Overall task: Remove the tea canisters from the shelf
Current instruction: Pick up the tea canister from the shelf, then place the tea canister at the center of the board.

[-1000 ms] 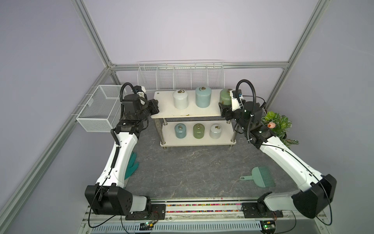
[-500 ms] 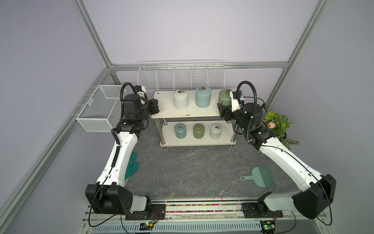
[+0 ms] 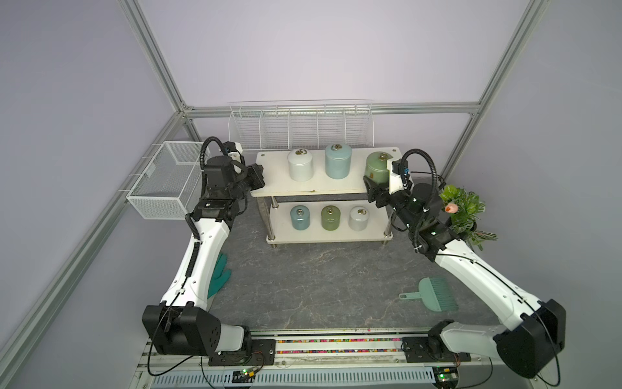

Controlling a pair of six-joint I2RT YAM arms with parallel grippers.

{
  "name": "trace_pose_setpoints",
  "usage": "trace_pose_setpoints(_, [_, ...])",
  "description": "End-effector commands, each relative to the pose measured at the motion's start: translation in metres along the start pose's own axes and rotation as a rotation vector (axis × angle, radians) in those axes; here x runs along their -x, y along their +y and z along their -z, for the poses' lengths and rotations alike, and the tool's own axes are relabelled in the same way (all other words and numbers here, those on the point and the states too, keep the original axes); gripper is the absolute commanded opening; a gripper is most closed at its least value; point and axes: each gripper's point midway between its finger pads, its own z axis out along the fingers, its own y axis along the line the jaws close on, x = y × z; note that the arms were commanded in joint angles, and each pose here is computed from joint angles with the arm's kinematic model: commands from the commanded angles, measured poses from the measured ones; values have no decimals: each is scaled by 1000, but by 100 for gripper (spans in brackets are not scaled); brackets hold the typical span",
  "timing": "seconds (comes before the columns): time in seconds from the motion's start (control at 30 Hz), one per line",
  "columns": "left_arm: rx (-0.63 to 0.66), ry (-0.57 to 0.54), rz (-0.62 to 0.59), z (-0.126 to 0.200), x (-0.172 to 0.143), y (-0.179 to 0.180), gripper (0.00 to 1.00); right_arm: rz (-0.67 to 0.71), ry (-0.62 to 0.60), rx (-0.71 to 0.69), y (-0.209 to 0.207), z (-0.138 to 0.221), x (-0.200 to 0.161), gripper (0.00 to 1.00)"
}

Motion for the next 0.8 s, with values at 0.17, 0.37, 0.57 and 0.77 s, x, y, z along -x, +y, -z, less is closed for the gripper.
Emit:
trace_pose_setpoints(0.17, [27,167,31,-16,-47,12,0,-43,65,60,11,8,-20,41])
trace_pose_setpoints(0.37, [25,169,31,-18,-48,12,0,-48,35,64,11,10,-8,41])
trace_pose_setpoints(0.57, [23,170,31,-18,-48,11,0,-49,6,59,10,7,1,40])
trace_pose_setpoints(0.77, [26,171,30,-19,-48,12,0,-53,-29,77,13,9,16,40])
